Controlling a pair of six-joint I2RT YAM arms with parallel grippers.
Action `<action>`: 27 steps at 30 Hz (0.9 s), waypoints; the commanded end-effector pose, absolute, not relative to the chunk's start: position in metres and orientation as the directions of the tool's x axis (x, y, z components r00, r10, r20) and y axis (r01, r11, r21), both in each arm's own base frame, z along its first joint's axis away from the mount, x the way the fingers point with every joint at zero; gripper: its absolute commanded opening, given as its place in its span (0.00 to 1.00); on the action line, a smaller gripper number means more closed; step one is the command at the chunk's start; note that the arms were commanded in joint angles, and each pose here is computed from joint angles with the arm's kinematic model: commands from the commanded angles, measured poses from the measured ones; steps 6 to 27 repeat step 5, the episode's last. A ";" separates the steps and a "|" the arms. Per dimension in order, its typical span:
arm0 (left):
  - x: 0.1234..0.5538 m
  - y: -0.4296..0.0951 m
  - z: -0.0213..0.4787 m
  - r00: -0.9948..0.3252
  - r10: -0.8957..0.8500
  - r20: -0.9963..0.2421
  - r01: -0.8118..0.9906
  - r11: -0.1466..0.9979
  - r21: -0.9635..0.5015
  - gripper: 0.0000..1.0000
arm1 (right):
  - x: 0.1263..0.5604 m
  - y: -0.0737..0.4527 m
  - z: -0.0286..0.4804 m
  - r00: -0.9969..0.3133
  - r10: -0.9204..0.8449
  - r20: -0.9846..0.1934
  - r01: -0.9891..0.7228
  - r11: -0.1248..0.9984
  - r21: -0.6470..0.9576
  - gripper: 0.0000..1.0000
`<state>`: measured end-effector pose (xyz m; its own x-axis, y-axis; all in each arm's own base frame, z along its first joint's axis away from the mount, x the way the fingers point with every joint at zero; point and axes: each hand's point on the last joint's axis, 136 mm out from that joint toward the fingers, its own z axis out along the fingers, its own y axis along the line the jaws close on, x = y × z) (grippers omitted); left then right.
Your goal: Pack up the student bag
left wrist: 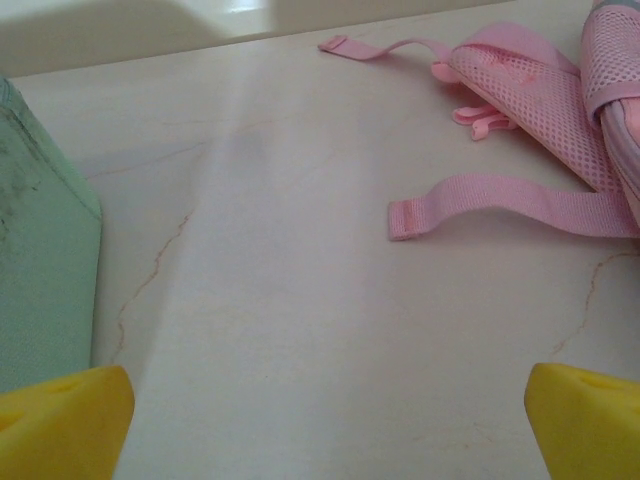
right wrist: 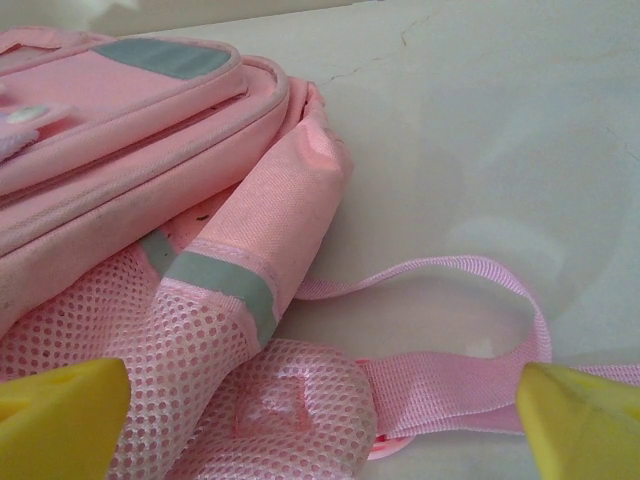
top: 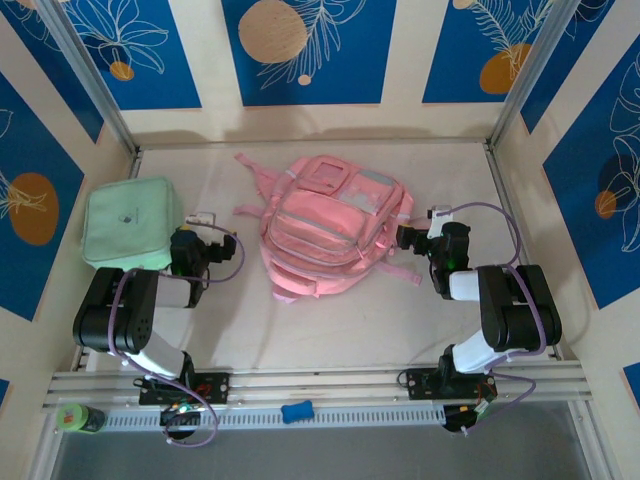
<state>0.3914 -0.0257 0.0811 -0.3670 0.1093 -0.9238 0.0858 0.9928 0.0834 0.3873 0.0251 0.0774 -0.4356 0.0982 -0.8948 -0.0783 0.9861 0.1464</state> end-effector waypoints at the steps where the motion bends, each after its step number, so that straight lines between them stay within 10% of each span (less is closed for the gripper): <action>1: 0.397 -0.025 0.092 -0.325 0.091 -0.941 0.086 0.994 0.067 0.99 | 0.397 0.026 0.092 -0.393 0.080 -0.916 -0.104 0.986 0.131 0.99; 27: 0.397 -0.025 0.091 -0.326 0.091 -0.941 0.086 0.994 0.066 1.00 | 0.396 0.027 0.094 -0.384 0.079 -0.920 -0.110 0.985 0.130 0.99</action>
